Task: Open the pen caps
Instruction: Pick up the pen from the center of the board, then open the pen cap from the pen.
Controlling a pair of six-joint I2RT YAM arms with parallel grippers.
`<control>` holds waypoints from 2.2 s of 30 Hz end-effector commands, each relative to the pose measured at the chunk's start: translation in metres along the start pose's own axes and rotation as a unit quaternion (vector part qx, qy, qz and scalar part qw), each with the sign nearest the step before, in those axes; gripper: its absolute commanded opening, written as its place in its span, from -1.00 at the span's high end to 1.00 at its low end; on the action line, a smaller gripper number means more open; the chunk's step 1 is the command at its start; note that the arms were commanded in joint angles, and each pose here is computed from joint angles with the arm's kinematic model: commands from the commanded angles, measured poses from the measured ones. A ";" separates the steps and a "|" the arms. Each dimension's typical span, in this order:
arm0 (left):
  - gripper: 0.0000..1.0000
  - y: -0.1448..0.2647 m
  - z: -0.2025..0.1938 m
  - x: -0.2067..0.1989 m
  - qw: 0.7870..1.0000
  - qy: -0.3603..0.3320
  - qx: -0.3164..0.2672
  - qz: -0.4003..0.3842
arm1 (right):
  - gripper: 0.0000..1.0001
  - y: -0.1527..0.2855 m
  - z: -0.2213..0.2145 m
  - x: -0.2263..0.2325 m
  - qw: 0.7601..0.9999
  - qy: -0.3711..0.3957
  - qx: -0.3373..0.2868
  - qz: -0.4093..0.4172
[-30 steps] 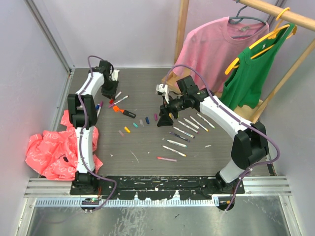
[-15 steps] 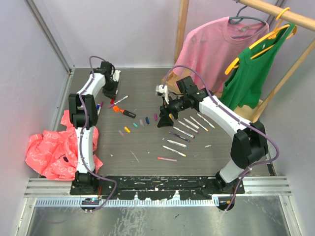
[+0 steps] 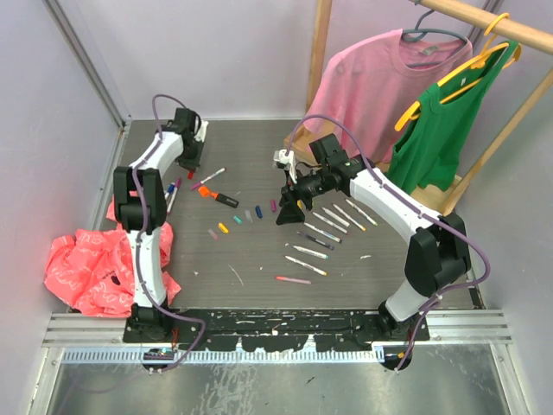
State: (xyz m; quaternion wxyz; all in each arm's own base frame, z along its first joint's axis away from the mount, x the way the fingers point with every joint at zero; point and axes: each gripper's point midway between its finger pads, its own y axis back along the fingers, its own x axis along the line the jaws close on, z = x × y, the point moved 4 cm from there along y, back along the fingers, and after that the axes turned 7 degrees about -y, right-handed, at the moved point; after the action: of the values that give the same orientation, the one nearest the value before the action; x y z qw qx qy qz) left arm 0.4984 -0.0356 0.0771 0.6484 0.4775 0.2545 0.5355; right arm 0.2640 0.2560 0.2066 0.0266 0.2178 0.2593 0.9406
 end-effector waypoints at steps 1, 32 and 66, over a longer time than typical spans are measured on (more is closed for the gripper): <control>1.00 0.089 0.059 0.019 0.987 0.012 -0.151 0.055 | -0.47 0.009 0.019 0.017 0.998 0.048 -0.032 0.026; 1.00 0.223 -0.116 -0.298 0.835 -0.060 -0.141 -0.528 | -0.44 0.030 -0.052 0.031 0.845 0.534 -0.011 -0.024; 0.64 0.242 -0.129 -0.327 0.811 -0.096 -0.078 -0.572 | 0.86 -0.007 -0.079 0.034 0.795 0.598 0.096 -0.023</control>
State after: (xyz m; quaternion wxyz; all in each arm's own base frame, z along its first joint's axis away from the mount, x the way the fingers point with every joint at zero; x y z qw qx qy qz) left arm 0.1752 -0.2994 0.1569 0.8713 0.2678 0.4102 0.0311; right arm 0.1995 0.2290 0.1469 -0.1392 -0.3721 0.3259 0.8579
